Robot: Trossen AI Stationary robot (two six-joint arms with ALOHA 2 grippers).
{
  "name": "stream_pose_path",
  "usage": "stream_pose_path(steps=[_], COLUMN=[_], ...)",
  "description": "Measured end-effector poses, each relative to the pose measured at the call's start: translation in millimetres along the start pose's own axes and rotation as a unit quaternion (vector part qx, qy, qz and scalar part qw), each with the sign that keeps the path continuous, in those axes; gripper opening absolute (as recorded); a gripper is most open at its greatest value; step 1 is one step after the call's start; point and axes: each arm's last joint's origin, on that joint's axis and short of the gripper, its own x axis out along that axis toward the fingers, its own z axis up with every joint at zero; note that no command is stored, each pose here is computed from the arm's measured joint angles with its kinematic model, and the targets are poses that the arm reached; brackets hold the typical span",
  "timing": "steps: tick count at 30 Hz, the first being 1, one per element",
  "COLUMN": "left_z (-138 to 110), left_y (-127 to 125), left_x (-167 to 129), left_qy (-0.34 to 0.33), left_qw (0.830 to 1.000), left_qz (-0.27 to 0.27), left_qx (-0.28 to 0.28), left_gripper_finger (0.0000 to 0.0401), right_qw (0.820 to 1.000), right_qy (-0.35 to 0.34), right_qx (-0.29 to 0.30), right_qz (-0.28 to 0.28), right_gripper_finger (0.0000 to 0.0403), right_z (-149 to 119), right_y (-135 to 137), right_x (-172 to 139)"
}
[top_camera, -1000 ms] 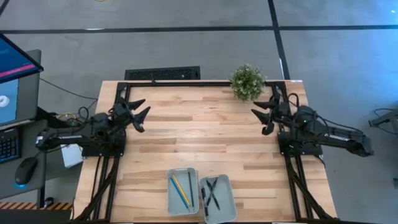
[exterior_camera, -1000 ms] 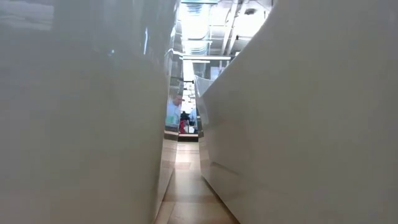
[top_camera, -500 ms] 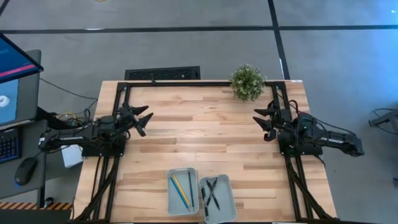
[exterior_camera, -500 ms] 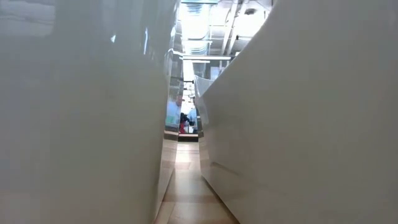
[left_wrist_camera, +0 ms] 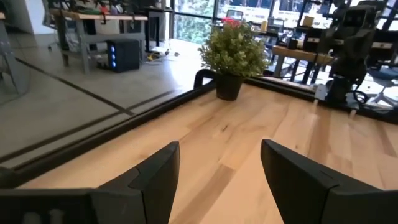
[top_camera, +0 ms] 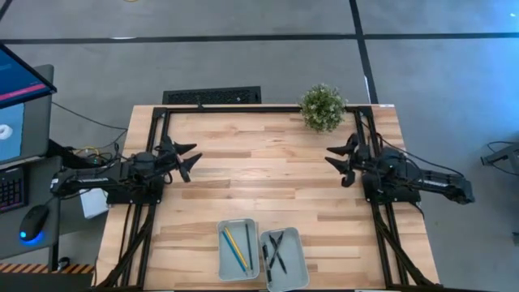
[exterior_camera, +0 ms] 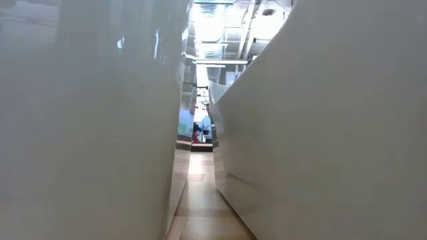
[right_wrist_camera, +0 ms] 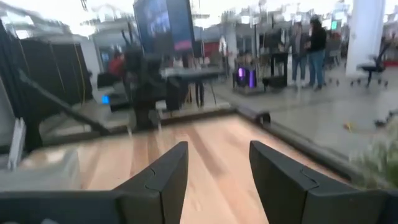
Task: Sort pens & pencils
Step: Return to Home Position
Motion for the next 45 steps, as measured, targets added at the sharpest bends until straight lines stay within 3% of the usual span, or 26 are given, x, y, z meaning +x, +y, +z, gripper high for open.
stream_pose_path(steps=[7, 45], left_z=[-2.7, -4.5], left_y=[-0.5, 0.1], left_x=[-0.2, -0.6], left_qy=[0.015, 0.032], left_qw=[1.0, 0.999], left_qz=[-0.009, -0.005], left_qx=[0.004, 0.012], left_gripper_finger=[0.0215, 0.0215], right_qw=[0.999, 0.999], right_qy=[0.035, 0.036], right_qx=[-0.001, -0.001], right_qz=[0.0, -0.002], right_gripper_finger=[0.0191, 0.0192], right_z=[-6.5, -6.6], right_y=[-0.2, -0.3], right_x=[0.2, 0.2])
